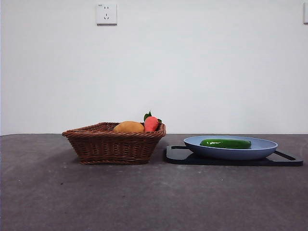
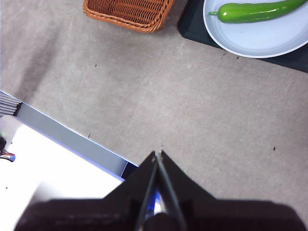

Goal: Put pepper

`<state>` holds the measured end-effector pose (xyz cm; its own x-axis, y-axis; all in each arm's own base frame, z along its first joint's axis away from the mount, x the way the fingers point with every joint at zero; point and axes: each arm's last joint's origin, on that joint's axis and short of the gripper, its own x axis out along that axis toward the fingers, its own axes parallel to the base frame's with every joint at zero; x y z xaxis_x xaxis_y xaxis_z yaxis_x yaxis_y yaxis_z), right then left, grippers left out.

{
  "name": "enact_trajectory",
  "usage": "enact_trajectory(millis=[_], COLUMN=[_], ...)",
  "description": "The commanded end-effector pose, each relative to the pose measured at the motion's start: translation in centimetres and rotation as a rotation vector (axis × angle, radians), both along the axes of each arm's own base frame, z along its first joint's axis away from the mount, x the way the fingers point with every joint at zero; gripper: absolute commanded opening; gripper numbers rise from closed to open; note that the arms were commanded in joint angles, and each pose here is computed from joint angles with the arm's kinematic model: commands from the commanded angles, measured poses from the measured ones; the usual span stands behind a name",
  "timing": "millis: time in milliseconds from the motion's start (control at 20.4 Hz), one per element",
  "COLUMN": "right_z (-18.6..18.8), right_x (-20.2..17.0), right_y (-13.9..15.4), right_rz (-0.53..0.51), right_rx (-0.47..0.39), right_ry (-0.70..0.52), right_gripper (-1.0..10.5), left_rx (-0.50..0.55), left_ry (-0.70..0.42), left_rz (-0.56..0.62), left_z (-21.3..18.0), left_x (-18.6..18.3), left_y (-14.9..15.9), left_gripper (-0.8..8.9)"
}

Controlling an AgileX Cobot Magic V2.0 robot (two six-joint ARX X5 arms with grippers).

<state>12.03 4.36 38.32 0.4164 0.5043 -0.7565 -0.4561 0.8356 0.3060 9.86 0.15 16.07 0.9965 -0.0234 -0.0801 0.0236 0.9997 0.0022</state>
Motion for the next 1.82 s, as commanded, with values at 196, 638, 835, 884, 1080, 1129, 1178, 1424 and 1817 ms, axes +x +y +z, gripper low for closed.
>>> enact_trajectory(millis=[196,638,835,884,1080,1129,1178,1424,1817], right_z=[0.4,0.4,0.4,0.5,2.3,2.3,1.8,-5.0,-14.1], right_x=[0.1,0.1,0.1,0.3,-0.2,-0.8,-1.2,-2.2,-2.5], right_y=[0.0,0.0,0.0,0.1,-1.2,-1.6,-1.9,-3.1,-3.3], right_rz=[-0.004,-0.005,-0.003,0.036,-0.047,-0.1,-0.135,-0.297,-0.371], right_rx=[0.005,0.005,0.004,-0.017,0.053,0.09,0.112,0.082,0.12], right_ry=[-0.013,-0.012,-0.014,-0.065,-0.417,-0.504,-0.562,-0.847,-1.003], right_gripper=[0.1,0.1,0.1,0.1,0.1,0.1,0.1,0.1,0.1], left_rx=[-0.006,-0.006,-0.006,-0.006,-0.006,-0.006,-0.006,-0.006,-0.006], left_ry=[-0.031,-0.028,-0.028,-0.029,-0.028,-0.028,-0.028,-0.029,-0.028], left_rz=[0.002,0.001,0.002,0.002,0.002,0.002,0.002,0.002,0.002], left_z=[0.0,0.0,0.0,0.0,0.0,0.0,0.0,0.0,0.0], left_x=[-0.1,-0.1,-0.1,-0.1,-0.1,-0.1,-0.1,-0.1,-0.1], left_y=[0.0,0.0,0.0,0.0,0.0,0.0,0.0,0.0,0.0], left_gripper=[0.08,0.08,0.08,0.08,0.08,0.08,0.08,0.08,0.08])
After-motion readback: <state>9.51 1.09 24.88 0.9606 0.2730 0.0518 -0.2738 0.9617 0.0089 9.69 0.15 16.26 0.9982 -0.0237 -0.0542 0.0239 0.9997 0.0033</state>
